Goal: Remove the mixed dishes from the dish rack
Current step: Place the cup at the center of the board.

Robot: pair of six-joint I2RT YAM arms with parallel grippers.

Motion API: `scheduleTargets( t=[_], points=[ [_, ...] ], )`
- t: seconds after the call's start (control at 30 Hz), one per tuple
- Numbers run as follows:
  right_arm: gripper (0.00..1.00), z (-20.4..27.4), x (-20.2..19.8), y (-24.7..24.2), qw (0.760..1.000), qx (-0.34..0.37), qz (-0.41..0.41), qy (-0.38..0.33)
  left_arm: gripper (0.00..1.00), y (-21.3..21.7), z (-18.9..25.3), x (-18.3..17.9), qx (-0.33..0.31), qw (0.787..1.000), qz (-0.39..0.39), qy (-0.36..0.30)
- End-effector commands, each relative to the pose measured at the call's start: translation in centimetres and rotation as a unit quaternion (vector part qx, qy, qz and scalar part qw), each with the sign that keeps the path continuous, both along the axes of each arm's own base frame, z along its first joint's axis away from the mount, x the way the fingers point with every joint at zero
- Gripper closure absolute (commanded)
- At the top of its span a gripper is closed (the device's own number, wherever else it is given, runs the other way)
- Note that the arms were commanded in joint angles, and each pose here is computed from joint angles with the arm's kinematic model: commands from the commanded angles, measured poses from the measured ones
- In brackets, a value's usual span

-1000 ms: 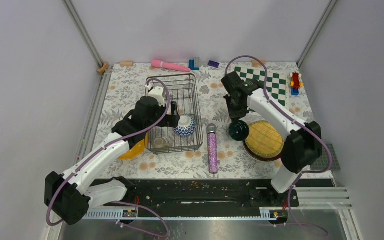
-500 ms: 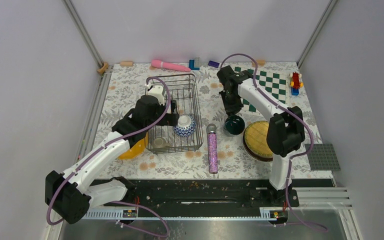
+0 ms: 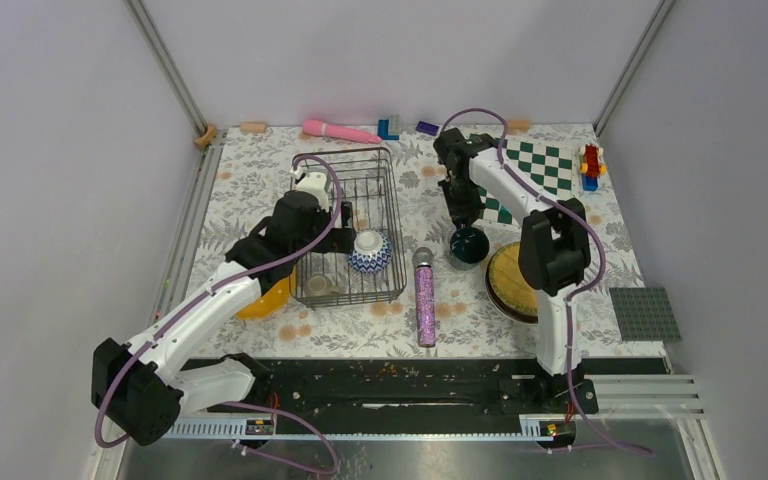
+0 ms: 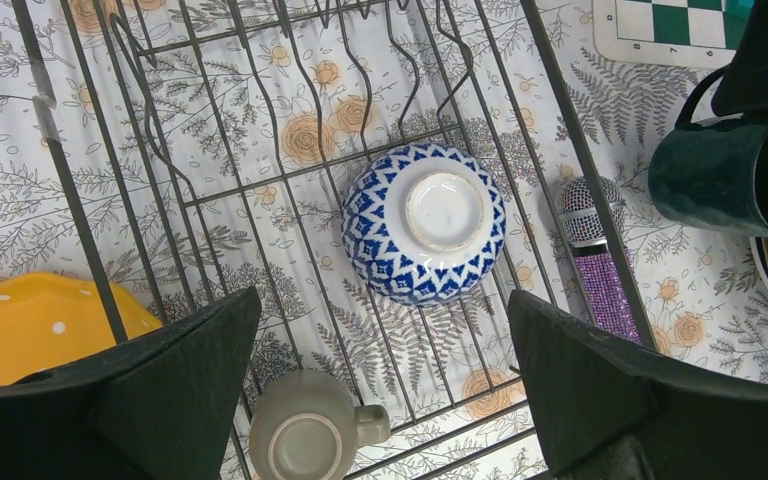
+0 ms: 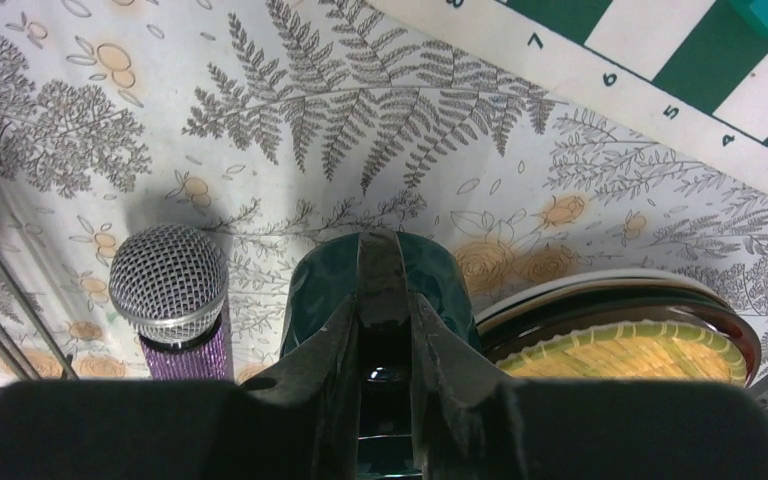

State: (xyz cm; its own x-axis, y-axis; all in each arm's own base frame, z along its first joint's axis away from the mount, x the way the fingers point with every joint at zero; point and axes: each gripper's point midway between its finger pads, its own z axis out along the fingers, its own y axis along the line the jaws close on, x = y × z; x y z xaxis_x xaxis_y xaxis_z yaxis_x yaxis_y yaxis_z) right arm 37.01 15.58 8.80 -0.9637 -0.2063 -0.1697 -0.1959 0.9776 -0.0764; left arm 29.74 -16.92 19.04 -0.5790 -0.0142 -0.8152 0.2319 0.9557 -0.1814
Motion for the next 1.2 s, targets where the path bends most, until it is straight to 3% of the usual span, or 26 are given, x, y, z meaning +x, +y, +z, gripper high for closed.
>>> scheduleTargets(
  t=[0.0,0.77,1.17],
  points=[
    [0.99,0.7,0.3,-0.4,1.0,-0.007,0.004,0.014,0.01,-0.2,2.3,1.2,-0.012,0.999,0.013,-0.03],
    [0.75,-1.4,2.0,-0.5,0.999,-0.024,-0.008,0.044,0.01,0.0,1.9,1.2,-0.005,1.0,0.019,-0.024],
    [0.37,0.0,2.9,-0.6,0.999,-0.015,-0.024,0.02,0.01,0.2,1.3,1.1,0.0,1.0,0.025,-0.013]
  ],
)
